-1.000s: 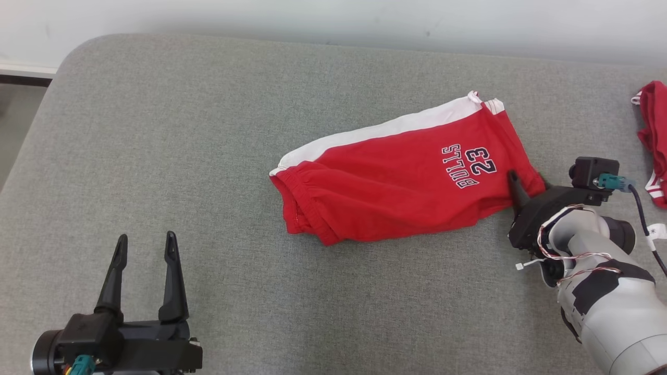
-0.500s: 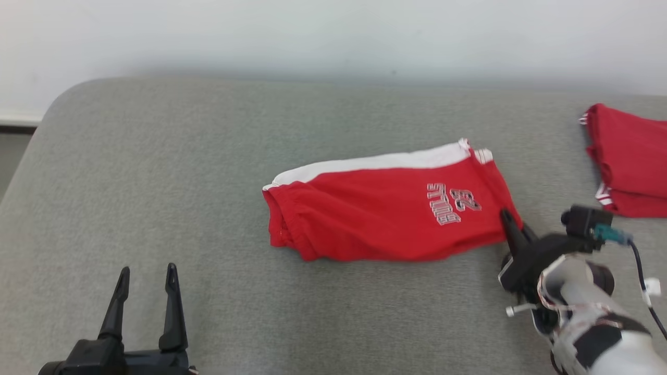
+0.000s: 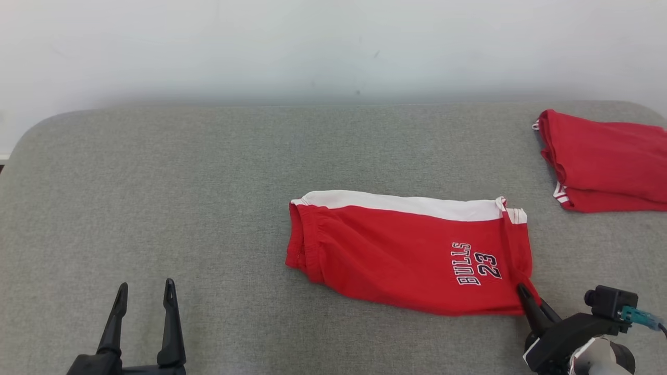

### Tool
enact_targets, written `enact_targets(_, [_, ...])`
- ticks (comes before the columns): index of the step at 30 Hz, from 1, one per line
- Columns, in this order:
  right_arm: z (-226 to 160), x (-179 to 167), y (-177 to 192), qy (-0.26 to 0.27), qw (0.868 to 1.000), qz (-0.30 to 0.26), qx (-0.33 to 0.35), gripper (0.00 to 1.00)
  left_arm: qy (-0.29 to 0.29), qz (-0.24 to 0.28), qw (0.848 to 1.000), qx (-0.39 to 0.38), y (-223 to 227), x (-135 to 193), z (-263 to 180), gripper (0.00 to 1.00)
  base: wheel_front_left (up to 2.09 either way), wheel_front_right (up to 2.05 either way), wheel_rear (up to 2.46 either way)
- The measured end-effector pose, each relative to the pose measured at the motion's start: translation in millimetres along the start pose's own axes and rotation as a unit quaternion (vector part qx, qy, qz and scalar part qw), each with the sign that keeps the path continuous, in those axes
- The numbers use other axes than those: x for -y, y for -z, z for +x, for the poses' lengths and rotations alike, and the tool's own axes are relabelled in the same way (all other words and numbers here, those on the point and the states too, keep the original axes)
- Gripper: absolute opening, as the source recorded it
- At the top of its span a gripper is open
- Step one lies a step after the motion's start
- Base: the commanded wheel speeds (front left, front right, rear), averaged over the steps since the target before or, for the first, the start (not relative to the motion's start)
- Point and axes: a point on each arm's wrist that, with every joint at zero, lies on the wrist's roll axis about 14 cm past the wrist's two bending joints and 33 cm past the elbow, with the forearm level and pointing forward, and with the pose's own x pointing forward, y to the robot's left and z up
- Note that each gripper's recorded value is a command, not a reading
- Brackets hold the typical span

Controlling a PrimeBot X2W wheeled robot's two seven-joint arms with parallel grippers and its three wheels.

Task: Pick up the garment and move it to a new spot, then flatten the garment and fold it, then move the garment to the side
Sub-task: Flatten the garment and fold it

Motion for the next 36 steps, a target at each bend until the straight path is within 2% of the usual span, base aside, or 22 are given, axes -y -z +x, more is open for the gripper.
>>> enact_targets(1, [-2, 2, -1, 0.002, 1.000, 0.001, 0.002, 1.00, 0.001, 0.000, 1.000, -0.001, 1, 1, 0, 1.00, 0.00, 0.00, 0.00])
enact_targets(5, [-1, 6, -14, 0.008, 1.000, -0.002, 0.022, 1.00, 0.003, 0.001, 1.000, -0.003, 2, 1, 0, 1.00, 0.00, 0.00, 0.00])
enact_targets(13, [20, 2, -49, 0.006, 0.998, -0.046, 0.039, 1.00, 0.000, 0.004, 1.000, -0.004, 2, -2, -1, 1.00, 0.00, 0.00, 0.00])
enact_targets(20, [36, 14, -39, 0.036, 0.997, -0.073, -0.001, 1.00, -0.001, 0.010, 1.000, -0.004, 2, -3, -1, 1.00, 0.00, 0.00, 0.00])
enact_targets(29, [49, 15, -17, 0.055, 0.994, -0.076, -0.051, 1.00, -0.002, 0.017, 1.000, -0.011, 7, -5, 3, 1.00, 0.00, 0.00, 0.00])
enact_targets(30, [49, 15, -17, 0.055, 0.994, -0.076, -0.051, 0.35, -0.002, 0.017, 1.000, -0.011, 7, -5, 3, 1.00, 0.00, 0.00, 0.00])
enact_targets(31, [50, 13, -16, 0.054, 0.994, -0.075, -0.051, 0.01, -0.002, 0.017, 1.000, -0.012, 7, -5, 3, 1.00, 0.00, 0.00, 0.00])
enact_targets(36, [48, 12, -17, 0.055, 0.995, -0.069, -0.046, 0.00, -0.004, 0.016, 1.000, -0.009, 5, -7, 1, 1.00, 0.00, 0.00, 0.00])
